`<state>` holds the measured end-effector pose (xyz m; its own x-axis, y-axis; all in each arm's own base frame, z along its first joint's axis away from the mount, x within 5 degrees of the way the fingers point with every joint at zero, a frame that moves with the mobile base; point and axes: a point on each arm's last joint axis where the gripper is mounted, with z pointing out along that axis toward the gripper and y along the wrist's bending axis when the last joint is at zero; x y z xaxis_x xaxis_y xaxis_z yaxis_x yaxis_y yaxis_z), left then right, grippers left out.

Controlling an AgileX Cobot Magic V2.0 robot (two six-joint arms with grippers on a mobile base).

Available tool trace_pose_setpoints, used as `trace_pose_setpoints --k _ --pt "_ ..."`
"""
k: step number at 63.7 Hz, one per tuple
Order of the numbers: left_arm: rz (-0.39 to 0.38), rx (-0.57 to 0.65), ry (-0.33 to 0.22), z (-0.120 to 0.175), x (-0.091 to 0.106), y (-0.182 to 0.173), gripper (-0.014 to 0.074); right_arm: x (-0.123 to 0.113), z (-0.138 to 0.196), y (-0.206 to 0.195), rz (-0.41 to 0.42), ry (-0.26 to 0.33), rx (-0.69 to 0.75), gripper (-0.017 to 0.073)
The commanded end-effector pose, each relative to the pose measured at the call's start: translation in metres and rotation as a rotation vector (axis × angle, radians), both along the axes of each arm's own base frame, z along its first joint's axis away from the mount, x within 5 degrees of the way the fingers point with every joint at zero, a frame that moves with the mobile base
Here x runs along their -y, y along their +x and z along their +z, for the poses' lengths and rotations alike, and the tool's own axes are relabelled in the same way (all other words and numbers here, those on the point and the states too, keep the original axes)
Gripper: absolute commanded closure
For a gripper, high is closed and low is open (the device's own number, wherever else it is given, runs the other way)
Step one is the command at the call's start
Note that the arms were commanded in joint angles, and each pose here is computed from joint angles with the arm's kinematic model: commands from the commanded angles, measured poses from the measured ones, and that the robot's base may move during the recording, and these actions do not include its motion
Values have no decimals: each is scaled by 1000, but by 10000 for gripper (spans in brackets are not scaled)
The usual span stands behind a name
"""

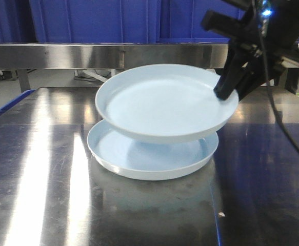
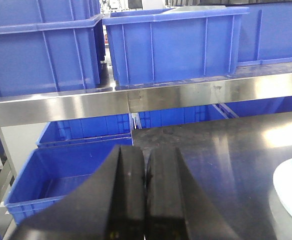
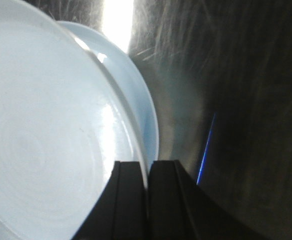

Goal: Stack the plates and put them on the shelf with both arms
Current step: 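Lower the held plate onto the center plate and release the right gripper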

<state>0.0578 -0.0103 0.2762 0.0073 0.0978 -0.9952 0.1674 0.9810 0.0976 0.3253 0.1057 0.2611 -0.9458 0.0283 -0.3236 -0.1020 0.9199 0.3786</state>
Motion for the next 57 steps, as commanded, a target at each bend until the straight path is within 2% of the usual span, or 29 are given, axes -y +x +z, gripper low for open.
trace_pose_setpoints --k 1,17,57 --pt "4 93 -29 16 -1 -1 513 -8 15 2 -12 50 66 511" --pt "4 93 -29 16 -1 -1 513 -23 -3 6 19 40 30 511" --pt "4 94 -29 16 -1 -1 513 -24 -8 9 16 36 24 511"
